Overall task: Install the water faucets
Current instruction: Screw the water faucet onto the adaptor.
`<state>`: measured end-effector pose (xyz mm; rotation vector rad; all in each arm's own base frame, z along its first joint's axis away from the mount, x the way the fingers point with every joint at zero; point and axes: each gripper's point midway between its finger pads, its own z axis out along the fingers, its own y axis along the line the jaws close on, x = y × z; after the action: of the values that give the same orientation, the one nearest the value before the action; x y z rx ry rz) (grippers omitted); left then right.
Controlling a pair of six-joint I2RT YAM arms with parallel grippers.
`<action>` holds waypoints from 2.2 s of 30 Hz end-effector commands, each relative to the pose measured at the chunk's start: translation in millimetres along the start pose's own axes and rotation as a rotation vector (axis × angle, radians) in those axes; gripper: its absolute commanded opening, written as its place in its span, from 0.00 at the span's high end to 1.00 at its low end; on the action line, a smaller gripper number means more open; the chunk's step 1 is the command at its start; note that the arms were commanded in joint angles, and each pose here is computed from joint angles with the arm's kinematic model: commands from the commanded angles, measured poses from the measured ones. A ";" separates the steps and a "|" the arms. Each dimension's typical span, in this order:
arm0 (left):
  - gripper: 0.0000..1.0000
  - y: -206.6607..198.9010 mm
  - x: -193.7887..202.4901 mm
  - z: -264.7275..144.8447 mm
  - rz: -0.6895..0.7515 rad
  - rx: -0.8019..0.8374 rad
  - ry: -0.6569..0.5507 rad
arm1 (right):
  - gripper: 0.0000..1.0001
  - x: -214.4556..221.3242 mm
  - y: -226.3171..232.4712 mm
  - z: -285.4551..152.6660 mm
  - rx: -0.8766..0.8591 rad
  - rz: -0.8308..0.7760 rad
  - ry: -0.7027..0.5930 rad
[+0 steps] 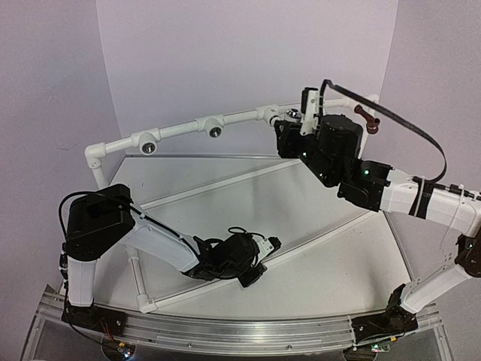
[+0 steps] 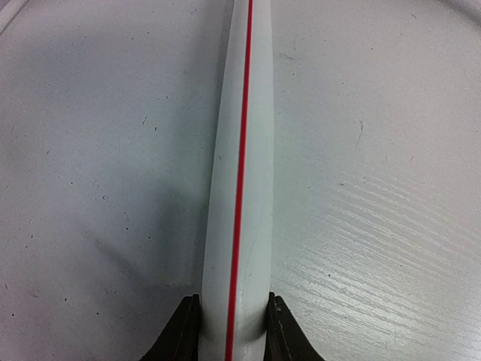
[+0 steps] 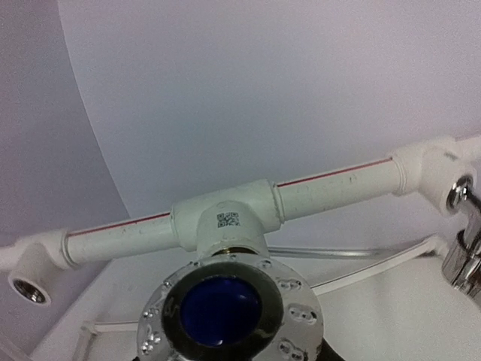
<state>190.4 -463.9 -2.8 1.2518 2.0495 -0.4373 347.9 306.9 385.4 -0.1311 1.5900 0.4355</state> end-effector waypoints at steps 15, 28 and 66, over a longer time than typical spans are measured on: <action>1.00 15.1 185.3 -5.5 -0.069 -0.071 0.562 | 0.53 -37.1 -5.6 -20.1 -0.142 0.835 0.006; 1.00 14.4 183.4 -4.2 -0.067 -0.068 0.557 | 0.08 -12.8 -28.3 -67.8 -0.113 0.215 0.171; 1.00 15.2 182.8 -3.6 -0.067 -0.070 0.557 | 0.14 -22.7 -5.0 -2.8 -0.052 -1.835 -0.090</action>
<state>190.6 -464.9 -2.6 1.2503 2.0474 -0.4445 342.7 302.2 387.0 -1.5153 0.8058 -0.8946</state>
